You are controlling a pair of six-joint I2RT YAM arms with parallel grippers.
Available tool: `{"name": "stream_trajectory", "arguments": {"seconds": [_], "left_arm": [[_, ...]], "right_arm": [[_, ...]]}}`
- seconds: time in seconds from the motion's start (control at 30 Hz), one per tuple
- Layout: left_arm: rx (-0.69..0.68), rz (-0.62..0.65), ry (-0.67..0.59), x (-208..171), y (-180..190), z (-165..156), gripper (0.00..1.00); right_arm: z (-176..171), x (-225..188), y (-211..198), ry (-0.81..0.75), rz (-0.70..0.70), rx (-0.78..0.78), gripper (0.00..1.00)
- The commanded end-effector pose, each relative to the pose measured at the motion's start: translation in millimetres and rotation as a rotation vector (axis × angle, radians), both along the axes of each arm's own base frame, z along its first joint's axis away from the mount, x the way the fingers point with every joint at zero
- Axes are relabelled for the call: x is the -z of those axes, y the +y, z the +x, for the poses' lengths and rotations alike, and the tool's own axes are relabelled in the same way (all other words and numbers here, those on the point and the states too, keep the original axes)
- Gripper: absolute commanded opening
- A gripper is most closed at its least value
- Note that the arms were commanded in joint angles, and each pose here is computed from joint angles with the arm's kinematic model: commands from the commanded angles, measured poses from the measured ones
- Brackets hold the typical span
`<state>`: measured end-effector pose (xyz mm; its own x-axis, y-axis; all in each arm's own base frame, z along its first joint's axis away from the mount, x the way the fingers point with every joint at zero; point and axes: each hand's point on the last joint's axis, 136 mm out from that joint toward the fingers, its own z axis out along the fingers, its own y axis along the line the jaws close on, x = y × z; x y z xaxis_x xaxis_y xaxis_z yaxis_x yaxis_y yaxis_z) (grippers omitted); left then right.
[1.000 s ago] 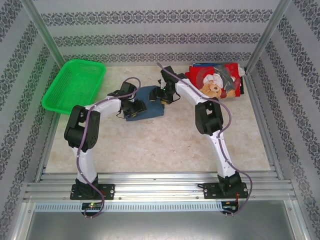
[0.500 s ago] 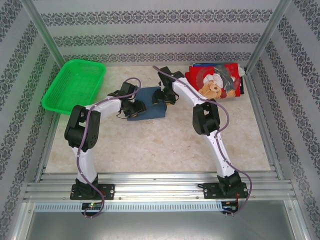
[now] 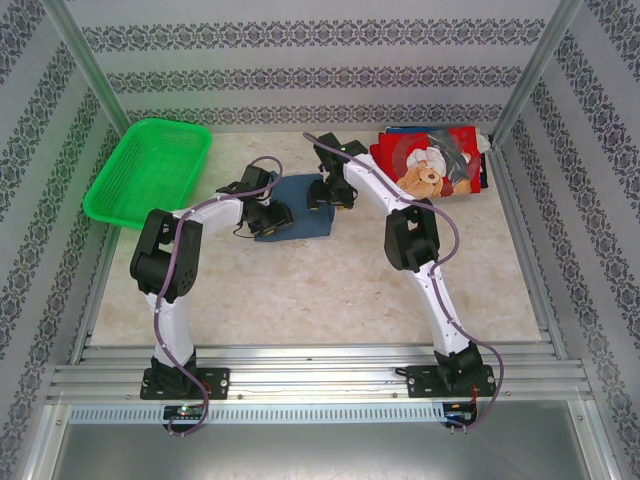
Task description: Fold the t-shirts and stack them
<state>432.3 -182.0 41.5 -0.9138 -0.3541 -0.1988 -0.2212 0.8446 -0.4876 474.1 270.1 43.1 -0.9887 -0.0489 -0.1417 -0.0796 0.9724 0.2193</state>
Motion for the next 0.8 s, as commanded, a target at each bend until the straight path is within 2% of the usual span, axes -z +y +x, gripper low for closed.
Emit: {"name": "stream_trajectory", "arguments": {"seconds": [0.0,0.23,0.4,0.5,0.6,0.77], "left_arm": [[0.022,-0.008,0.009,8.0,-1.0,-5.6,0.51],[0.029,-0.030,0.010,9.4,-3.6,-9.4,0.51],[0.039,-0.032,-0.001,2.3,-3.8,-11.4,0.51],[0.048,-0.062,-0.042,-19.0,-7.9,-7.5,0.51],[0.039,-0.082,-0.104,-55.4,-6.1,-0.8,0.53],[0.007,-0.110,-0.248,-142.6,16.1,1.6,0.57]], "right_arm": [[-8.1,20.4,6.6,0.047,-0.023,0.004,0.72],[-5.3,37.6,17.4,0.054,-0.017,0.020,0.70],[-10.5,42.5,-0.1,0.068,-0.123,0.003,0.62],[-14.1,47.5,-11.7,0.072,-0.187,-0.011,0.56],[-16.0,51.6,-16.7,0.077,-0.213,-0.013,0.39],[-7.0,45.3,-23.7,0.033,-0.249,-0.011,0.13]]}}
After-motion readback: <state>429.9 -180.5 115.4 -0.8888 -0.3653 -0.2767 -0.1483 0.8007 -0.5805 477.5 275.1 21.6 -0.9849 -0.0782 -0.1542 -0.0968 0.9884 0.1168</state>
